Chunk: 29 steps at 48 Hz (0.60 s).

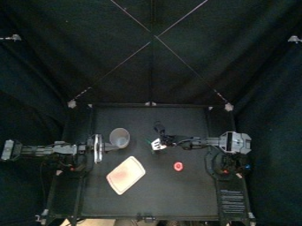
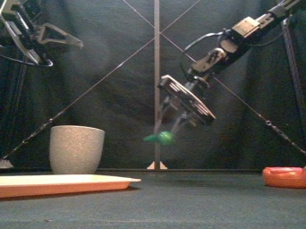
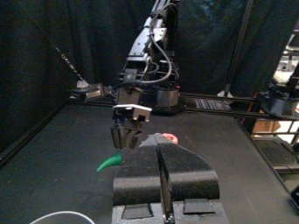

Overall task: Pick the green pepper then place it in the grey bowl
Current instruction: Place green pepper in the grey bowl

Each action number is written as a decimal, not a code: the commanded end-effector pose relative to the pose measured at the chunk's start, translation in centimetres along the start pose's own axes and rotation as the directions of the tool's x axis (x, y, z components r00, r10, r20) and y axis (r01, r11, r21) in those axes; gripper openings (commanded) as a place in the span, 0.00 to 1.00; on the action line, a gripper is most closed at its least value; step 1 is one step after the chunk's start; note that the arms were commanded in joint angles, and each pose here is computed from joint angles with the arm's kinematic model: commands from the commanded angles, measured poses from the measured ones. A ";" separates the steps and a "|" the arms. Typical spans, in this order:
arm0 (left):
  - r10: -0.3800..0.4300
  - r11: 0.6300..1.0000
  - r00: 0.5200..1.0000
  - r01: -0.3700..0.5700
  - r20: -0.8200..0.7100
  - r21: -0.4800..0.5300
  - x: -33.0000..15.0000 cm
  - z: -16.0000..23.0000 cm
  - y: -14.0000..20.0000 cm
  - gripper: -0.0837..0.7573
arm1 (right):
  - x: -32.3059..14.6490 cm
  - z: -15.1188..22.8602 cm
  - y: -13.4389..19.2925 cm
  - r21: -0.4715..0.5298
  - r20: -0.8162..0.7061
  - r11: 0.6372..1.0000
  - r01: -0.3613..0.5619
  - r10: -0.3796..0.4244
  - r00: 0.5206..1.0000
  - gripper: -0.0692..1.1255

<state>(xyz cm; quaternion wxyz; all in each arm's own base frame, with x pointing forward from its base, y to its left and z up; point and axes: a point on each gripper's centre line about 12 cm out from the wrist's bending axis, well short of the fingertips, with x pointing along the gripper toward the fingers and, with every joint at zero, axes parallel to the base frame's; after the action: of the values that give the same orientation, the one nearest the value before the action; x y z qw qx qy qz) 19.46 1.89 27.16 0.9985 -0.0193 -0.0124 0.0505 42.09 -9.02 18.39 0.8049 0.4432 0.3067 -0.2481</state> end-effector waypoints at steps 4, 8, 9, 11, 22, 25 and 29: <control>0.000 1.000 1.000 0.000 0.018 0.004 0.1 0.5 0.0 0.25 | -2.0 4.9 6.9 -0.138 0.180 0.973 -0.186 0.210 0.961 0.61; 0.002 1.000 1.000 -0.002 0.022 0.004 0.2 0.7 0.0 0.25 | -1.2 6.2 8.8 -0.216 0.226 0.953 -0.213 0.261 0.938 0.61; 0.002 1.000 1.000 -0.002 0.022 0.004 0.2 0.7 0.0 0.25 | -0.9 6.5 9.1 -0.233 0.235 0.948 -0.216 0.271 0.934 0.61; 0.000 1.000 1.000 0.000 0.023 0.004 0.2 0.7 0.0 0.25 | -0.3 7.1 9.7 -0.267 0.250 0.939 -0.217 0.285 0.925 0.61; 0.003 1.000 1.000 -0.003 0.020 0.001 0.2 0.6 0.0 0.25 | 4.3 8.6 11.0 -0.335 0.264 0.924 -0.187 0.282 0.922 0.61; 0.002 1.000 1.000 -0.002 0.022 0.003 0.1 0.6 0.0 0.25 | 5.3 8.6 11.0 -0.346 0.262 0.921 -0.178 0.277 0.924 0.61; 0.002 1.000 1.000 -0.002 0.025 0.003 0.2 0.8 0.0 0.25 | 6.0 8.9 11.2 -0.370 0.266 0.914 -0.167 0.277 0.923 0.62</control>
<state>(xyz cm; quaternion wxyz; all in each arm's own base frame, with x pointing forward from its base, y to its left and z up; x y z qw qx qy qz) 19.43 1.91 27.19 0.9984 -0.0201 -0.0132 0.0513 55.63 -11.64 21.37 0.9209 0.2943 0.1901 -0.1711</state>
